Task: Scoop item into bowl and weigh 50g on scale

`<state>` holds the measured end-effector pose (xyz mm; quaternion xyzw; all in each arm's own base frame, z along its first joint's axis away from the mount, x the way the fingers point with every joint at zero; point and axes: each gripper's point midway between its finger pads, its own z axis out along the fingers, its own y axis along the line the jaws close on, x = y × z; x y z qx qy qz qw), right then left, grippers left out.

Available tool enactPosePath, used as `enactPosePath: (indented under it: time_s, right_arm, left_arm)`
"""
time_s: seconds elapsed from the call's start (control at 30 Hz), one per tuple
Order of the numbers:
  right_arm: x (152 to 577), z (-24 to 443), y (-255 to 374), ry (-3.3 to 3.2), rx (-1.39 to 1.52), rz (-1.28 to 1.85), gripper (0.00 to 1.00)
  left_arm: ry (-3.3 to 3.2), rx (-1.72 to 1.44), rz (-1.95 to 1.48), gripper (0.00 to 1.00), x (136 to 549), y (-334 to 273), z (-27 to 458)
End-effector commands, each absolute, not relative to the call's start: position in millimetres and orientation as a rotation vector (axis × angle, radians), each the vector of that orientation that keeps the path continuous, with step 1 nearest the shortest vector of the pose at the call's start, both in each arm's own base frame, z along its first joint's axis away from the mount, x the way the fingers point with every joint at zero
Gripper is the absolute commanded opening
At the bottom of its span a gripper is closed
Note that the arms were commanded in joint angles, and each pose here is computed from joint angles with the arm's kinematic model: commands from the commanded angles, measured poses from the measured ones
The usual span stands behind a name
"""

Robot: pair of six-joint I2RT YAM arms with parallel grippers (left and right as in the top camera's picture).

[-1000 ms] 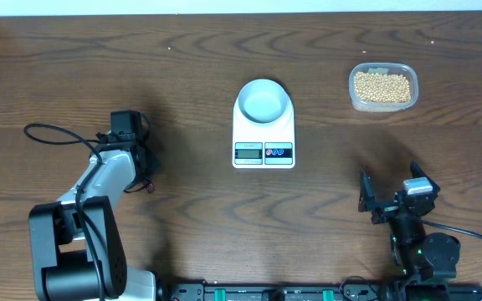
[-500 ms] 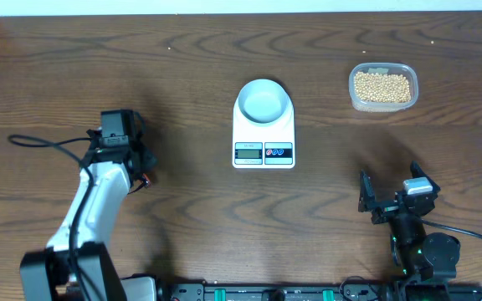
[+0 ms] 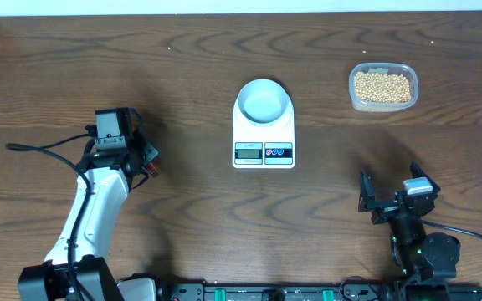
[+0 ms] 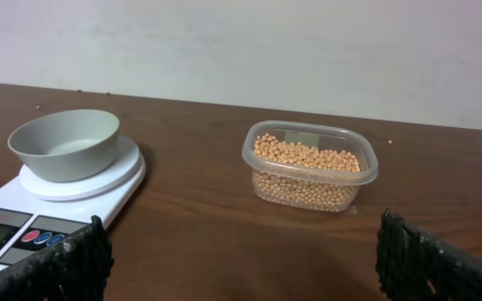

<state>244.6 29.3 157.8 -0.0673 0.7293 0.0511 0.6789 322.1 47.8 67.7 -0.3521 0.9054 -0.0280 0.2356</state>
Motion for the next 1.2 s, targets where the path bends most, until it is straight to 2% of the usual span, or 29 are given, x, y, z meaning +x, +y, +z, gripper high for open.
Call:
enactPosePath:
  time_s: [0.0, 0.67, 1.17]
  right_arm:
    - [244.5, 156.2, 29.7, 1.645, -0.14, 0.124, 0.99]
    - [244.5, 156.2, 29.7, 1.645, -0.14, 0.124, 0.99]
    - [244.5, 156.2, 29.7, 1.645, -0.14, 0.124, 0.99]
  left_arm:
    - [2.471, -0.977, -0.089, 0.07, 322.9, 47.9, 69.9]
    - [2.48, -0.965, -0.074, 0.07, 318.9, 48.7, 72.2]
    - [2.408, -0.809, -0.099, 0.07, 315.4, 23.9, 127.8]
